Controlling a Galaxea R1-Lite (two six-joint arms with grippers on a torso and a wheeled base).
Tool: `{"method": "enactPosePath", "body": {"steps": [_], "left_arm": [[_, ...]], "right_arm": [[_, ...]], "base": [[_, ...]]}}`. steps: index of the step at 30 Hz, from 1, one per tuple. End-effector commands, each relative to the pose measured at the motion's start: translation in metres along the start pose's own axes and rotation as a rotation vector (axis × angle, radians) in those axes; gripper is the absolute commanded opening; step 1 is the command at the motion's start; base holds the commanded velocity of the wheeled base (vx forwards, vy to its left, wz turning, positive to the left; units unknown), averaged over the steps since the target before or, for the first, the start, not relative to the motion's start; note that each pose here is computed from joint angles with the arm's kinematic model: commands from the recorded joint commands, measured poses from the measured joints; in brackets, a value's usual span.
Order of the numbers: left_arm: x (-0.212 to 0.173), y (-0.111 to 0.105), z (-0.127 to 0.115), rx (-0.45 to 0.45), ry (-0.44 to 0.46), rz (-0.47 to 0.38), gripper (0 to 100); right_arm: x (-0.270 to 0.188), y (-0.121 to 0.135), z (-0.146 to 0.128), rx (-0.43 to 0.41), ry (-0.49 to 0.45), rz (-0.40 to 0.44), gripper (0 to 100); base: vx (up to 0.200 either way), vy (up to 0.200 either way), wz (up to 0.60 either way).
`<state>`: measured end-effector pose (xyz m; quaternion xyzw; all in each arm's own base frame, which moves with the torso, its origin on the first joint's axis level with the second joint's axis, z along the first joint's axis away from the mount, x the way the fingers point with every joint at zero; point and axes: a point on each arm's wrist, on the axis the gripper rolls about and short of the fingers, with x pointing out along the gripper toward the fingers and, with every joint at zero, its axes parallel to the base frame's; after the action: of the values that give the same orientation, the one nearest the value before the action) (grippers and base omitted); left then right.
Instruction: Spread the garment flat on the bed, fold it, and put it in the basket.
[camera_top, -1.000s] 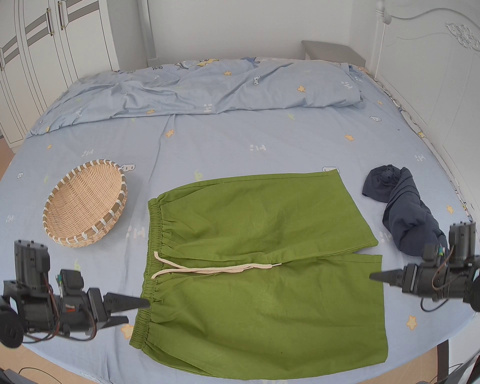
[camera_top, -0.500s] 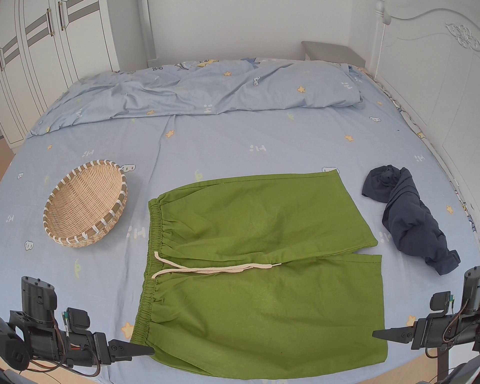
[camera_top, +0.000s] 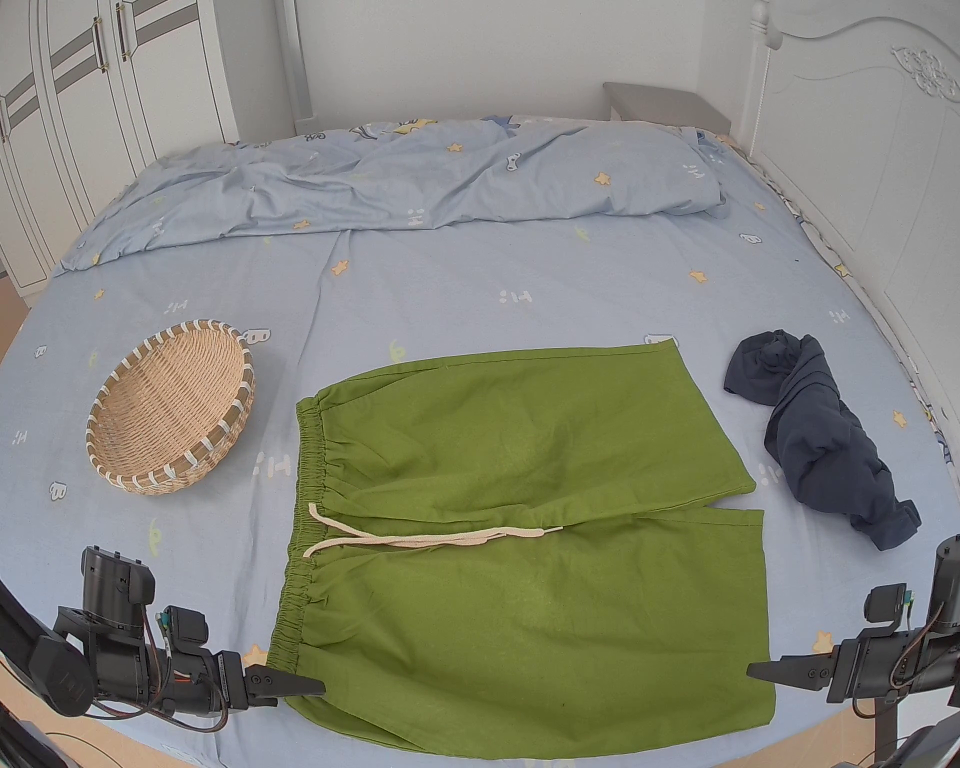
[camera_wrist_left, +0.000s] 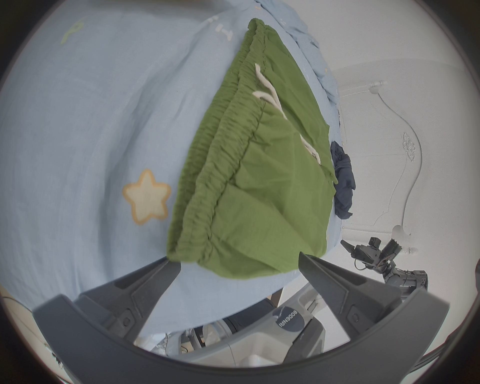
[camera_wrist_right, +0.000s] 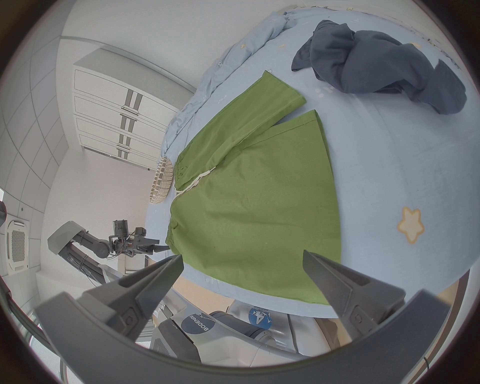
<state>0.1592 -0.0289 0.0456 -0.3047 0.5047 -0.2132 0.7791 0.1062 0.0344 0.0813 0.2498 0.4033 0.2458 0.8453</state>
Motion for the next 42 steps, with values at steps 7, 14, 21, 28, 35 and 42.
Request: {"method": "enactPosePath", "body": {"steps": [7,14,21,28,35,42], "left_arm": [[0.017,0.014,0.01,-0.038,-0.005,0.016,100],[0.017,0.016,0.013,-0.045,-0.016,0.021,0],[0.012,0.02,0.015,-0.063,-0.044,0.03,0],[0.01,0.02,0.009,-0.069,-0.038,0.034,0],[0.007,0.019,0.008,-0.064,-0.049,0.031,0],[0.005,0.018,0.006,-0.061,-0.05,0.029,0]], "right_arm": [[-0.001,-0.001,-0.004,0.013,0.004,-0.001,100],[-0.001,-0.001,-0.004,0.015,0.008,-0.003,100],[0.004,-0.005,-0.007,0.077,0.065,-0.026,100],[0.034,-0.029,-0.014,0.17,0.288,-0.153,100],[0.041,-0.039,-0.018,0.108,0.373,-0.178,100],[0.043,-0.042,-0.019,0.123,0.386,-0.196,100]], "base": [[0.0,0.0,0.0],[0.0,0.0,0.0],[0.0,0.0,0.0],[0.0,0.0,0.0],[0.0,0.0,0.0],[0.0,0.0,0.0]]}}
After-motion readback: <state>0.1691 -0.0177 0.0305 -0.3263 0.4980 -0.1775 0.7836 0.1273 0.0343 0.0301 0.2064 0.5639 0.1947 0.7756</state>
